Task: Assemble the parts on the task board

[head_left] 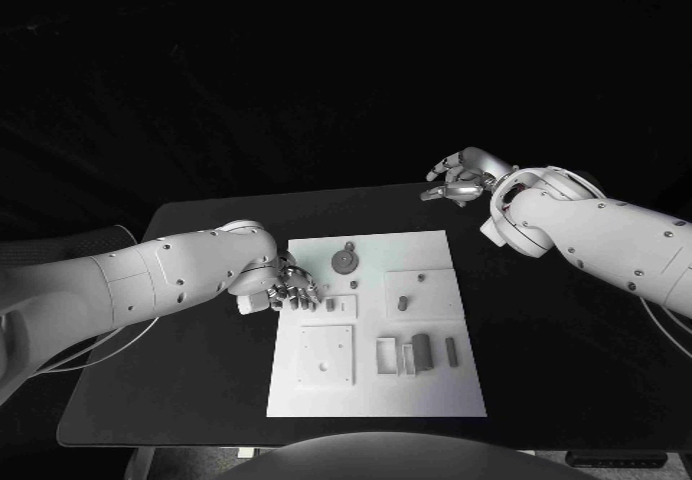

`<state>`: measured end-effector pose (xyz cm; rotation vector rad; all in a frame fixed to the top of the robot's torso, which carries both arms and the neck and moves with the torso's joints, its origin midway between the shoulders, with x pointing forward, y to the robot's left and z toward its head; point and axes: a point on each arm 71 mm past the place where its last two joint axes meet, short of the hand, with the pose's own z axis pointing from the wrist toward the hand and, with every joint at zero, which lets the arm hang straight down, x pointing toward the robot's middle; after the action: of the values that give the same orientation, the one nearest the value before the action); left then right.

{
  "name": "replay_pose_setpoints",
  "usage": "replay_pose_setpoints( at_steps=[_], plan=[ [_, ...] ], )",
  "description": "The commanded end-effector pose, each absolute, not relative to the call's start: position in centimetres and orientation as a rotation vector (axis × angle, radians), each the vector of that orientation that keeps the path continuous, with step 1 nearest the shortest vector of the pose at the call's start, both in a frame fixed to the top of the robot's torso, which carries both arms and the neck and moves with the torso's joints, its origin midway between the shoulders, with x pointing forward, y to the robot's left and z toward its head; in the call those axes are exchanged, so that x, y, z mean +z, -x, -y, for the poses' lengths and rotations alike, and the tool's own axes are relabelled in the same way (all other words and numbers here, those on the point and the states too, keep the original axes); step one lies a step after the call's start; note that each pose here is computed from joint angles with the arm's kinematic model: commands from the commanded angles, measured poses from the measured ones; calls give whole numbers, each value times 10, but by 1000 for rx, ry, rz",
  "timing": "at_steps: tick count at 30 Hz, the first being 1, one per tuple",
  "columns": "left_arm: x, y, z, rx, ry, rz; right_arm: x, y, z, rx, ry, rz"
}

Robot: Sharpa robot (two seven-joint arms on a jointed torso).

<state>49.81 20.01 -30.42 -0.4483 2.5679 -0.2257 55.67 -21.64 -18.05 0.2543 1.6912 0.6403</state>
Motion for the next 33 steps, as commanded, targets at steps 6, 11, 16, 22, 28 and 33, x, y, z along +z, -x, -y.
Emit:
replay_pose_setpoints(
  at_steps=[6, 11, 16, 22, 28, 33],
  plan=[
    [-304, -496, -197, -262, 437, -2574, -181, -556, 215, 642, -240, -1699],
    [-304, -497, -196, -269, 442, -2567, -181, -556, 215, 643, -240, -1699],
    [-303, -497, -196, -273, 451, -2557, -181, -556, 215, 642, -240, -1700],
    [-304, -497, -196, -272, 448, -2561, -181, -556, 216, 642, -240, -1700],
    [-304, -496, -196, -272, 433, -2586, -182, -556, 216, 642, -240, -1700],
    [-305, -494, -195, -273, 420, -2603, -182, -556, 216, 642, -240, -1700]
  ],
)
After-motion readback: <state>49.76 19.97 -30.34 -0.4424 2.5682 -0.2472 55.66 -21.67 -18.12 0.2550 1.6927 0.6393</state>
